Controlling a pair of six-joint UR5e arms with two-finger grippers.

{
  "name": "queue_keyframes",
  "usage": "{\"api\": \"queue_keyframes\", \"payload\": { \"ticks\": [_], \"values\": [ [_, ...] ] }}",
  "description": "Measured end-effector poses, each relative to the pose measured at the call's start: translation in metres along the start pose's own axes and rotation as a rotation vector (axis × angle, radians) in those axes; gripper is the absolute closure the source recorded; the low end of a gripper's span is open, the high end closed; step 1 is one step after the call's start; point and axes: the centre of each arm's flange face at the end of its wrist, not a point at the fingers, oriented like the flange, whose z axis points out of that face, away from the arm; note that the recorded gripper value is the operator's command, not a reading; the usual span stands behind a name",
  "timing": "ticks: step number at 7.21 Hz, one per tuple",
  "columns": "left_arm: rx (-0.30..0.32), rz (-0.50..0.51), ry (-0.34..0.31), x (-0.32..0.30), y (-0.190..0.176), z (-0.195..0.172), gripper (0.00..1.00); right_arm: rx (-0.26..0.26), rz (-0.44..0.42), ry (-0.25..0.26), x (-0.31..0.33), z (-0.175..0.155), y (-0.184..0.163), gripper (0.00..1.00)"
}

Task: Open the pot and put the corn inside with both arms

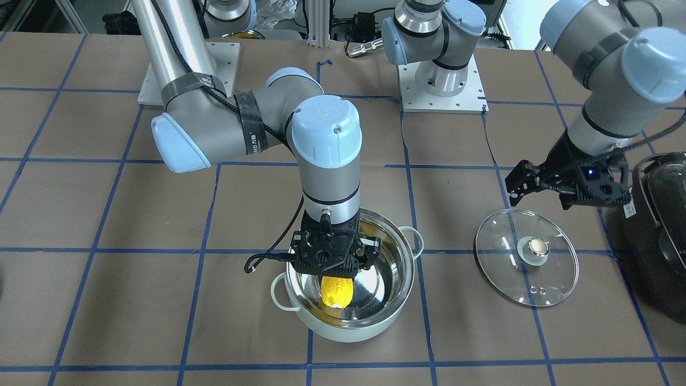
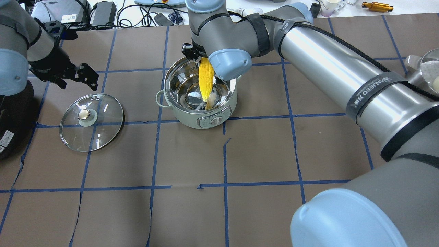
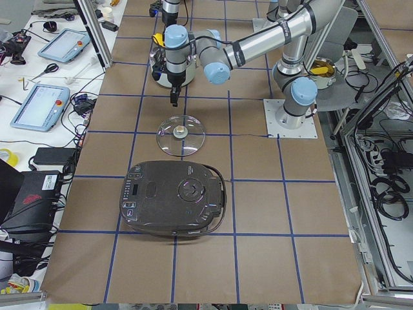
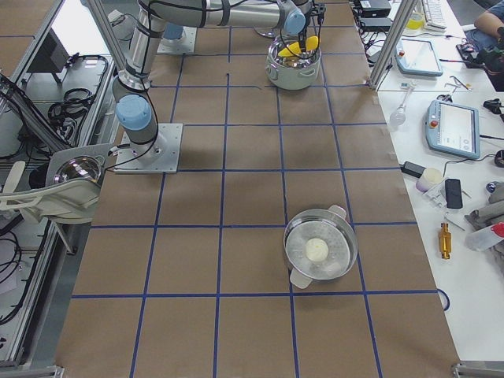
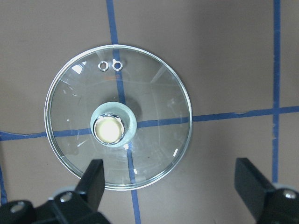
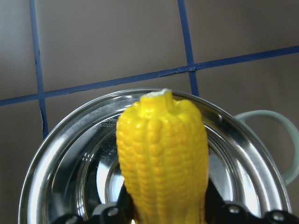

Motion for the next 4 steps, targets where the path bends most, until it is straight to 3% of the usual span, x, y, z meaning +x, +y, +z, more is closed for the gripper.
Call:
{"api": "queue_keyframes", "payload": {
  "ticks": [4],
  "values": [
    [0.052,-0.05,0.005,0.08,0.054,-0.089,0.0,0.017,0.0,-0.006,0.002,-0.015,-0.001,0.0]
  ]
}}
